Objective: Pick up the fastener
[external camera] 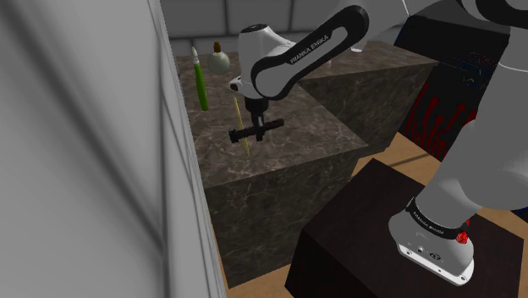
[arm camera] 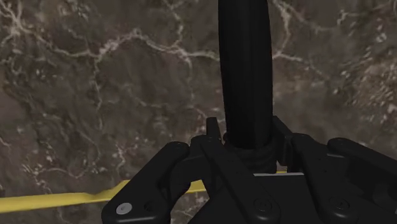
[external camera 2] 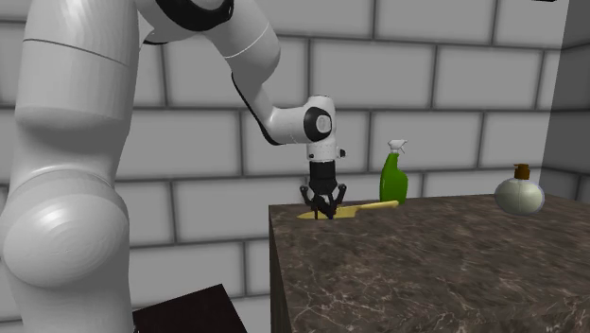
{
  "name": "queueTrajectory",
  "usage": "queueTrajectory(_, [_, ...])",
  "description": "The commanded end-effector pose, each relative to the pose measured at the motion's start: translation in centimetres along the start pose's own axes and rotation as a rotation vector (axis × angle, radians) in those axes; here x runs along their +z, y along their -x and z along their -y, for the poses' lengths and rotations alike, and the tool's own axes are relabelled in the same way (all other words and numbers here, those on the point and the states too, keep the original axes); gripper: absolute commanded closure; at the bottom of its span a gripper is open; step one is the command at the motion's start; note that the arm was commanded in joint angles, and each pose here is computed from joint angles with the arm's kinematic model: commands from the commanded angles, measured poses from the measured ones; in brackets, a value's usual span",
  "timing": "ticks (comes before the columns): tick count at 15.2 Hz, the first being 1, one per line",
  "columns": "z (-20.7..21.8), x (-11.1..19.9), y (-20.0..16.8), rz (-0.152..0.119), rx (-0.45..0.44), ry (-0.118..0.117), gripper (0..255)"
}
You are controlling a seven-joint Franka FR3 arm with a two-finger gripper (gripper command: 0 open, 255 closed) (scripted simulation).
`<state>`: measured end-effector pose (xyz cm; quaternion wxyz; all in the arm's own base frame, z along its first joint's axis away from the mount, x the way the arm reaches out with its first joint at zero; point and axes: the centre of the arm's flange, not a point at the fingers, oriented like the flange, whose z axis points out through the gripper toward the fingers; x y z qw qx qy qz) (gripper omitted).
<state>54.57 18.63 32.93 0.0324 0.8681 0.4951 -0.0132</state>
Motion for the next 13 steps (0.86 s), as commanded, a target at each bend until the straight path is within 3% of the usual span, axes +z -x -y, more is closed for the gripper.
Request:
queueTrajectory(1, [0.0,-1.0,0.0,0.0,0.0,0.0,255])
queueTrajectory(13, [-0.2,-6.4,0.3,0.0,0.0,0.0,255])
